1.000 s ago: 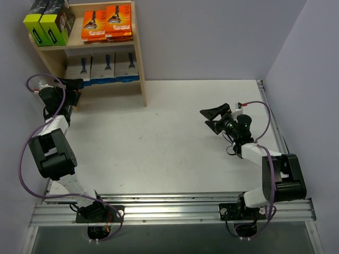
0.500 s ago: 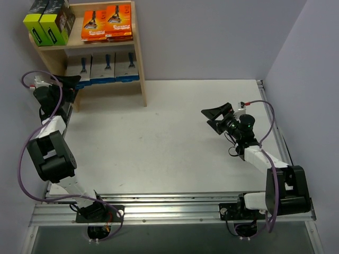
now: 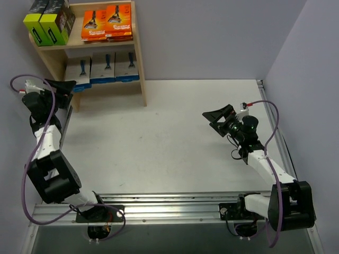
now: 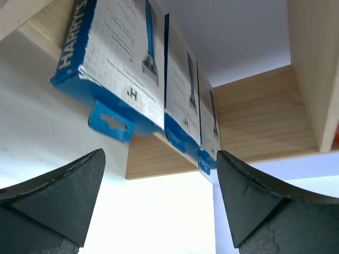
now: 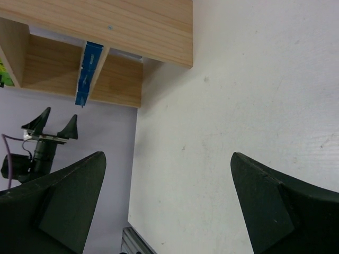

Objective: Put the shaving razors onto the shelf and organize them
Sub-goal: Place the shaving razor onto shelf

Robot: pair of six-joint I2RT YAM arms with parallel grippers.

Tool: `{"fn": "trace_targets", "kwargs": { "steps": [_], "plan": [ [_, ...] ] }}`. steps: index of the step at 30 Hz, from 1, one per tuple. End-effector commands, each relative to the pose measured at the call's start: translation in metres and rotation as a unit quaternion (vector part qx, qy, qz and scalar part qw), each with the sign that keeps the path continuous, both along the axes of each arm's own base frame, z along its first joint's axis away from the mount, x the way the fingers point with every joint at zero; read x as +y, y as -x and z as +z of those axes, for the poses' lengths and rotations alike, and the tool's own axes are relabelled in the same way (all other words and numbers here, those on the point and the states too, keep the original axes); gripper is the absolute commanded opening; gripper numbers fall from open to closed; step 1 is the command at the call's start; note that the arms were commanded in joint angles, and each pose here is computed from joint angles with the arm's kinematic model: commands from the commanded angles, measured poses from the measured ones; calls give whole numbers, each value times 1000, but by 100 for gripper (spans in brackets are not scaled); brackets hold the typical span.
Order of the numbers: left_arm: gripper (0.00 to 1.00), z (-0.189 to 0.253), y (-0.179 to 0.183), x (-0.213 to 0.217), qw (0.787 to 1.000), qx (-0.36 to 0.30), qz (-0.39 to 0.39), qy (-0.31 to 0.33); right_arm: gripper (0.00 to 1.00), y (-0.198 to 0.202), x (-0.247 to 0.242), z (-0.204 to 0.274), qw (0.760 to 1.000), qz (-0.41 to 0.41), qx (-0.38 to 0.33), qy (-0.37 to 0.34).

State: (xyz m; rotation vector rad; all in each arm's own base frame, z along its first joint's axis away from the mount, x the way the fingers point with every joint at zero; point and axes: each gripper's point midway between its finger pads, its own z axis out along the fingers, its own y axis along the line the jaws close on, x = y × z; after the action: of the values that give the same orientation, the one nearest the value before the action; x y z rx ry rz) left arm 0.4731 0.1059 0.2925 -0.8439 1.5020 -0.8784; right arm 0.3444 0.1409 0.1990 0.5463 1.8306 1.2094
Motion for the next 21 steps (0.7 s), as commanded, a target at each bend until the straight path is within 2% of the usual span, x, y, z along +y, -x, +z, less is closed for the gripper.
{"fn": "trace_targets", "kwargs": {
  "steps": [1, 6, 11, 17, 21],
  "plan": [
    [94, 21, 28, -6, 999, -9, -6, -49, 100, 5, -2, -3, 999, 12, 0, 35],
    [94, 21, 52, -10, 996, 35, -5, -85, 100, 13, 0, -13, 998, 32, 13, 59],
    [94, 12, 70, -13, 997, 35, -8, -65, 100, 25, 0, -8, 997, 40, 13, 65],
    [94, 6, 63, -13, 997, 37, -16, -59, 100, 40, -2, 0, 997, 41, 3, 72],
    [95, 4, 54, -8, 998, 35, -19, -53, 93, 43, -2, 1, 996, 47, -7, 82]
  ]
}}
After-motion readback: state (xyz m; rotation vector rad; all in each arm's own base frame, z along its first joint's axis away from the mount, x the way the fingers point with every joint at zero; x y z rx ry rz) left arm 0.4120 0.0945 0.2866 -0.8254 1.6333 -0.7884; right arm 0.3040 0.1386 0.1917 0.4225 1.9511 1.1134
